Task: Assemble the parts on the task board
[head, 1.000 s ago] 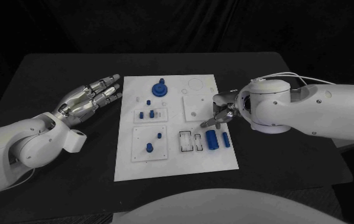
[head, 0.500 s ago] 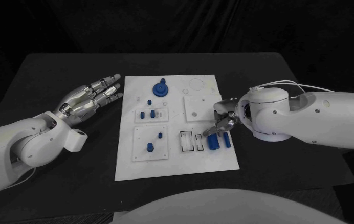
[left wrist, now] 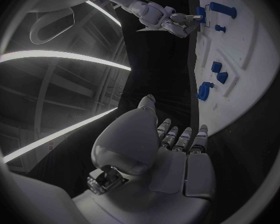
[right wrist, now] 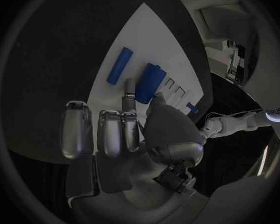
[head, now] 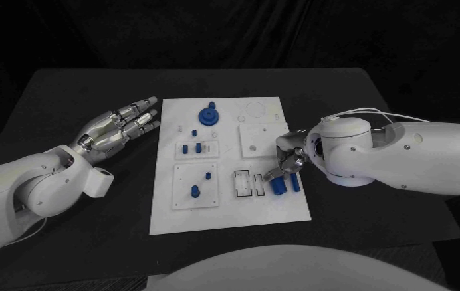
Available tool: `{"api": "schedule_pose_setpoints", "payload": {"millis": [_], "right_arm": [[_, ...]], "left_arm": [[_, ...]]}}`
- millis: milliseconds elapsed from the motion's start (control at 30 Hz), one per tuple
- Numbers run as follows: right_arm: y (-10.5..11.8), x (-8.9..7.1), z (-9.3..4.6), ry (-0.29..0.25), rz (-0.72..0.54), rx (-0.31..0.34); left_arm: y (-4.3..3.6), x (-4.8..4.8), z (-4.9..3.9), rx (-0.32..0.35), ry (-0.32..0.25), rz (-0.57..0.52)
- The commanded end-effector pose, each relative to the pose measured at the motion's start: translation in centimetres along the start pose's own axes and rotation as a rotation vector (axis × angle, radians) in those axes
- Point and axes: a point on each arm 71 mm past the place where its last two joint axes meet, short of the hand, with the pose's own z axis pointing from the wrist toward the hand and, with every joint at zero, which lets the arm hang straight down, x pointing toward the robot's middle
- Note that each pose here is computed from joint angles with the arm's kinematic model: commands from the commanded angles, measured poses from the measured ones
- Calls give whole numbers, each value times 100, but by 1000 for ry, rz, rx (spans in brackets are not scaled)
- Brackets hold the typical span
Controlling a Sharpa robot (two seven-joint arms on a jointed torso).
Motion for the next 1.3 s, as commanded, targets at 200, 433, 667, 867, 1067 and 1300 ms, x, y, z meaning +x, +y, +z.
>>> {"api": "schedule_pose_setpoints", "payload": {"millis": [200,433,667,867,1067,1300], "right_arm": [[-16,60,25,31,-16,22],[-17,92,37,69,-13,21],[-10,98,48,79,18,17],[-2,105,44,87,92,7],[6,115,10,90,201,-2],[3,-26,-65,83,360,-12]], "left_arm": [[1,20,7,5,11,-13],[2,22,8,6,13,-14],[2,23,6,6,14,-15],[3,23,6,5,14,-15],[4,22,4,4,14,-15],[5,14,-8,1,9,-13]]}}
